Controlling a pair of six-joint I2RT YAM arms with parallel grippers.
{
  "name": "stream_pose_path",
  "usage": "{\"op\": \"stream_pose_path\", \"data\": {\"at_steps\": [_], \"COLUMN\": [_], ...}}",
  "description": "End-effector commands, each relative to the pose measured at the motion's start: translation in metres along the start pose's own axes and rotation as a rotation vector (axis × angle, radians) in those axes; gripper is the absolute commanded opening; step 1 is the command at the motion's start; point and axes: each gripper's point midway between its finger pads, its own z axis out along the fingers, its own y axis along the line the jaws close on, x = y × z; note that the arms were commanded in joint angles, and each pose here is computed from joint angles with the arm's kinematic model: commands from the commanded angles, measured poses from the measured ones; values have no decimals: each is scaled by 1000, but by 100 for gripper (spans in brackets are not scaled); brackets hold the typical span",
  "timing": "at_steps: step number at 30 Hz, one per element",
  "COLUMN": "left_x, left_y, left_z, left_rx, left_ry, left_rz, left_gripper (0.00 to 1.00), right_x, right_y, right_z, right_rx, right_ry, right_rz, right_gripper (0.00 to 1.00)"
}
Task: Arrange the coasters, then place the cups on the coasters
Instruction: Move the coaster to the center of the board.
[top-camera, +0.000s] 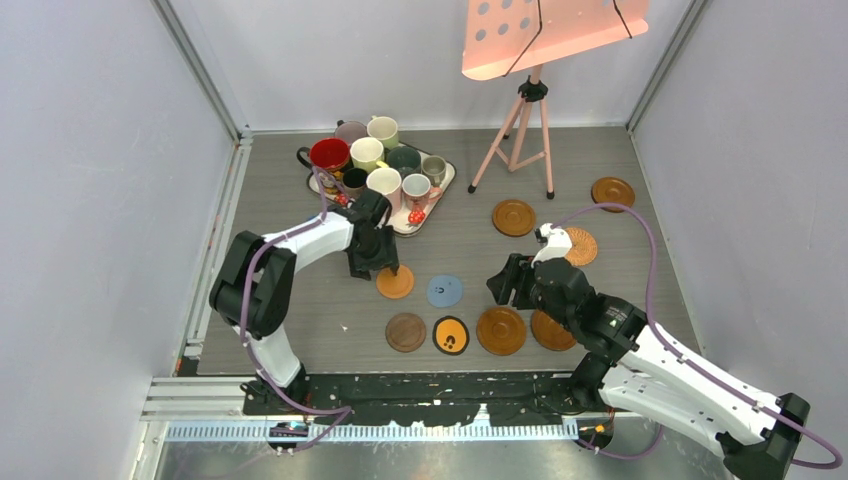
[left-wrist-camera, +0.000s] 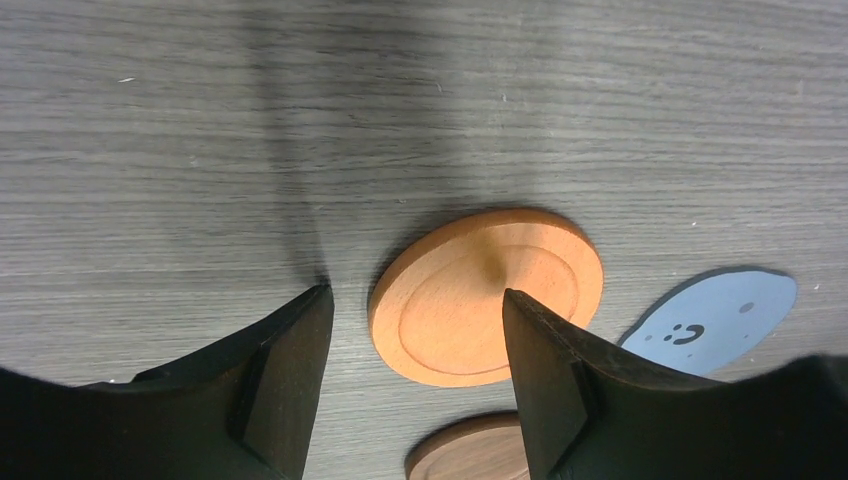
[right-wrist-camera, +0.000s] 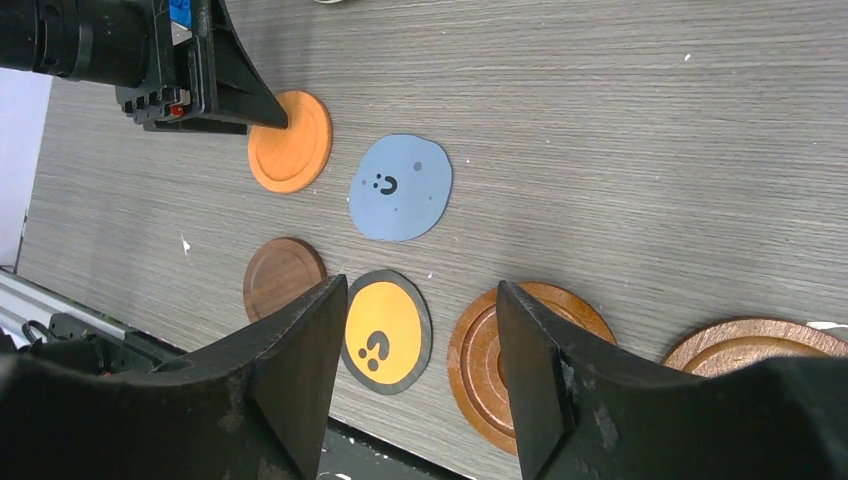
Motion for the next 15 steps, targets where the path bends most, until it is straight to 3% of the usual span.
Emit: {"op": "stream_pose_path", "data": {"at_steps": [1, 15], "left_x": [-6, 27], "left_y": [-16, -30], "left_z": [-4, 1], "left_rx": [83, 156], "left_ry": [-3, 63], "left_rz": [30, 47], "left_gripper": [65, 64], "right_x": [-25, -21], "right_y": [11, 20], "right_z": [-4, 9], "right_rx": [-15, -22], "right_ry": [-72, -41], "right_rz": [7, 9], "right_gripper": [63, 63]}}
